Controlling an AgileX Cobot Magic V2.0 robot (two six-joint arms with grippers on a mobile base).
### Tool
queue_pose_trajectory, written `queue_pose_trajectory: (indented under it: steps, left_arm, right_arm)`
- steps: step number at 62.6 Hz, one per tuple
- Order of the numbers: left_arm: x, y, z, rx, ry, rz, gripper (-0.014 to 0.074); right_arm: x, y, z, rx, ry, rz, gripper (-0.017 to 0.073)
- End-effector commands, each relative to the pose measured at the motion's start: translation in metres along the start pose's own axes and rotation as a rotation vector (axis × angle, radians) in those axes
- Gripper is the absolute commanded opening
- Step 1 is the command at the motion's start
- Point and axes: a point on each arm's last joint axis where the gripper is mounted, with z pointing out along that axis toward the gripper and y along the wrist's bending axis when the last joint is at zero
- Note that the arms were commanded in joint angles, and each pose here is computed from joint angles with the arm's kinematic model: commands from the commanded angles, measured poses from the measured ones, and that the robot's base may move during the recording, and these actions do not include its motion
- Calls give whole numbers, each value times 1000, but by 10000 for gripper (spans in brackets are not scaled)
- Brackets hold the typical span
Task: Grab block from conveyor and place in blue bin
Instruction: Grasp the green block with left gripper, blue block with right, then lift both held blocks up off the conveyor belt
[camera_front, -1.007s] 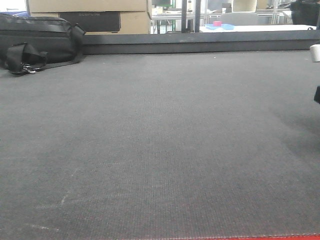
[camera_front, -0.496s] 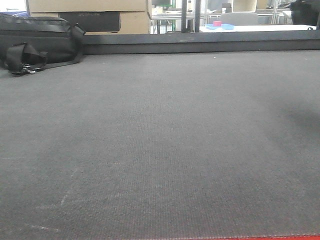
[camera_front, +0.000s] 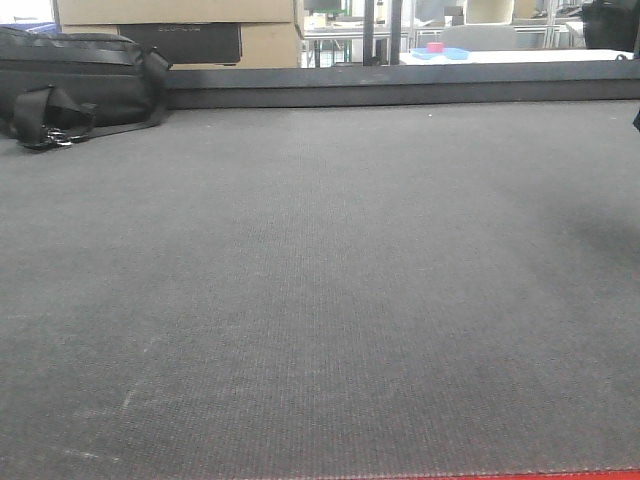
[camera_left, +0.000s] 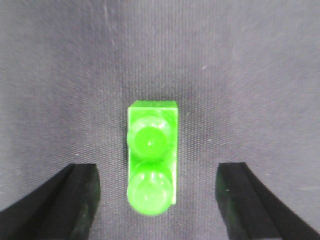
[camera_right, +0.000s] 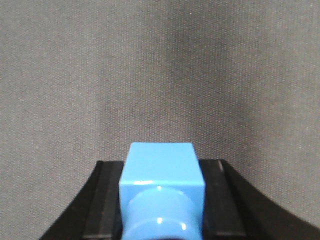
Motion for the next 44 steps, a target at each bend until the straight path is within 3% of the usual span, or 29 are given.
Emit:
queue_pose_trajectory:
  steps: [1,24,31,44]
  left_arm:
    - [-3,0,17,6,53,1,400]
    - [-6,-2,64,4,180,3,377]
    - [-7,-2,64,3,173,-6,272]
    - [-8,-2,64,3,156,-6,-22]
  right_arm:
    - [-2,1,-2,3,-21,-5,-155]
    - [-1,1,-2,2,-12,-5,-155]
    - [-1,1,-2,2,-12,-5,-155]
    - [-1,1,-2,2,-12,-5,-155]
